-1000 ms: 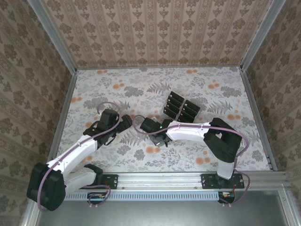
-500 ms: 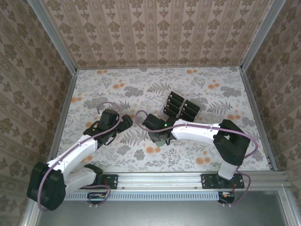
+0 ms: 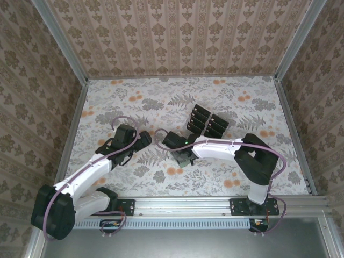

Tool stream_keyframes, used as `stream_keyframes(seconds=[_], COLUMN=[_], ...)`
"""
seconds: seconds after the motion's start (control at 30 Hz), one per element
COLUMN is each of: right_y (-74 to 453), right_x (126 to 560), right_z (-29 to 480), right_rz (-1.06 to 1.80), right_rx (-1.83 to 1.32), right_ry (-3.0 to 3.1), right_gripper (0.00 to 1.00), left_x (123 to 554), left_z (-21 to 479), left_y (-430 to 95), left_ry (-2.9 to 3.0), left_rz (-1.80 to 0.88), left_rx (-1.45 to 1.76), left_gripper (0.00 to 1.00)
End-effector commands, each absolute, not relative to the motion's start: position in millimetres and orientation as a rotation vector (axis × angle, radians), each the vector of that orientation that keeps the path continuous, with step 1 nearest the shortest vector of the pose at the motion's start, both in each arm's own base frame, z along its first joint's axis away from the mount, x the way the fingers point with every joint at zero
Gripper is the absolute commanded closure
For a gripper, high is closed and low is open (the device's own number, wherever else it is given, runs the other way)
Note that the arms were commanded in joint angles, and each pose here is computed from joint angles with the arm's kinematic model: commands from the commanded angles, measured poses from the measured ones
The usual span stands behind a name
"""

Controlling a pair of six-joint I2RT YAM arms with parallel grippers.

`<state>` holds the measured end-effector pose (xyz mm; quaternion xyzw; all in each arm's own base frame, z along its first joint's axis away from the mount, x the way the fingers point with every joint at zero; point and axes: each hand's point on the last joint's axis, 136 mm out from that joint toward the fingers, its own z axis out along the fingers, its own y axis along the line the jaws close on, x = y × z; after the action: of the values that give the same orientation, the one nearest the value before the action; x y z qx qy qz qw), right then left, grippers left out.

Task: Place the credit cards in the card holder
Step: Pick up the card holder from the center of the table.

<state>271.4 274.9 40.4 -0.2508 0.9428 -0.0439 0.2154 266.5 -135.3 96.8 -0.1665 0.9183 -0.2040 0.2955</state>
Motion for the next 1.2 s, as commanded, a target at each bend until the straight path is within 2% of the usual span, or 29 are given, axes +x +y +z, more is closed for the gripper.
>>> stream_keyframes(seconds=[0.0, 0.17, 0.53, 1.17], right_y=[258, 257, 253, 275], right_x=[277, 280, 277, 269], right_z=[34, 30, 25, 69], right_rz=[-0.199, -0.155, -0.057, 0.306], right_rx=[-0.685, -0.661, -0.609, -0.415], right_ry=[2.621, 2.634, 2.679, 2.647], right_gripper=[0.48, 0.59, 1.00, 1.00], left_x=[270, 271, 273, 280], left_z=[102, 103, 105, 111], left_y=[-140, -140, -143, -200], left_ry=[2.433, 2.433, 2.434, 2.404], left_rz=[-0.555, -0.555, -0.569, -0.768], left_rx=[-0.429, -0.427, -0.420, -0.317], left_gripper=[0.00, 0.00, 0.00, 0.00])
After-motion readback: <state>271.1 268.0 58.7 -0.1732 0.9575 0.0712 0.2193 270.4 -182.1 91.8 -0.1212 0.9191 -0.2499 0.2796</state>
